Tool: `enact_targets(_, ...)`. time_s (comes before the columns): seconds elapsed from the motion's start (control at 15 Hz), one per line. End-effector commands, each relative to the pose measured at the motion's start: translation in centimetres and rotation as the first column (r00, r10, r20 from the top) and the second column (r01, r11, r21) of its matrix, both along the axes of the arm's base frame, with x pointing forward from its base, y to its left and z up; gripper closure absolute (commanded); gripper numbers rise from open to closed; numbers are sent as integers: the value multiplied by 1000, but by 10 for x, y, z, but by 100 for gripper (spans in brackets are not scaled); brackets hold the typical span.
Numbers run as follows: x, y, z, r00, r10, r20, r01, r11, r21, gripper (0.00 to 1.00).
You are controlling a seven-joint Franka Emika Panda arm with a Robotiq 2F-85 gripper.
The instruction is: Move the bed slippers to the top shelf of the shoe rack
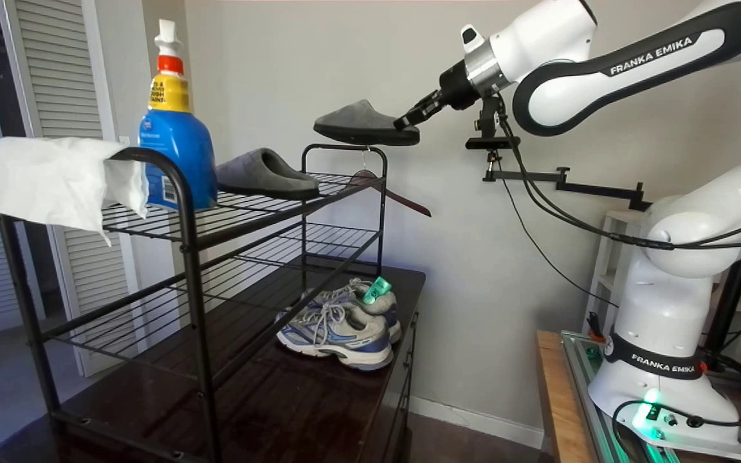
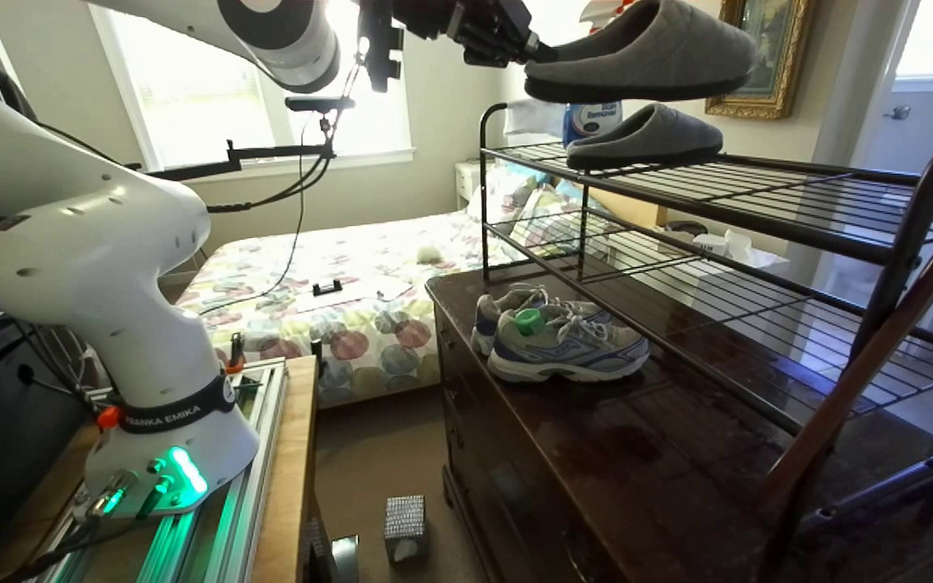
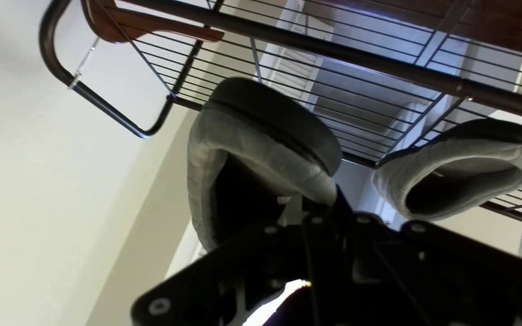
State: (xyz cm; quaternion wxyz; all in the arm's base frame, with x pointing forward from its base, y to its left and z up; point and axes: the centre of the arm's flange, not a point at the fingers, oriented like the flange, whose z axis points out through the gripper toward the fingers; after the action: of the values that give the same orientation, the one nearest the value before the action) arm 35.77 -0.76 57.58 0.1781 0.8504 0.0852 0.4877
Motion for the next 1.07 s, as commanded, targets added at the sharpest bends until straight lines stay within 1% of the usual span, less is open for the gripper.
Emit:
enact_targets(0.0,22,-1,18,989,147,-29,-148,988,-43,99)
enact_targets(0.07,29,1,20,985,171,-29,-172,984,-51,99)
enact_targets(0.27,53,13,25,981,190,-33,-192,978,-85,99)
enact_targets(0.47,76,20,27,988,147,-38,-151,980,-129,99)
enact_targets(0.67,95,27,22,988,138,-71,-148,977,-152,99)
enact_targets(0.8,108,34,18,983,155,-103,-169,974,-152,99)
enact_targets(1.0,125,49,15,967,202,-156,-225,963,-145,99)
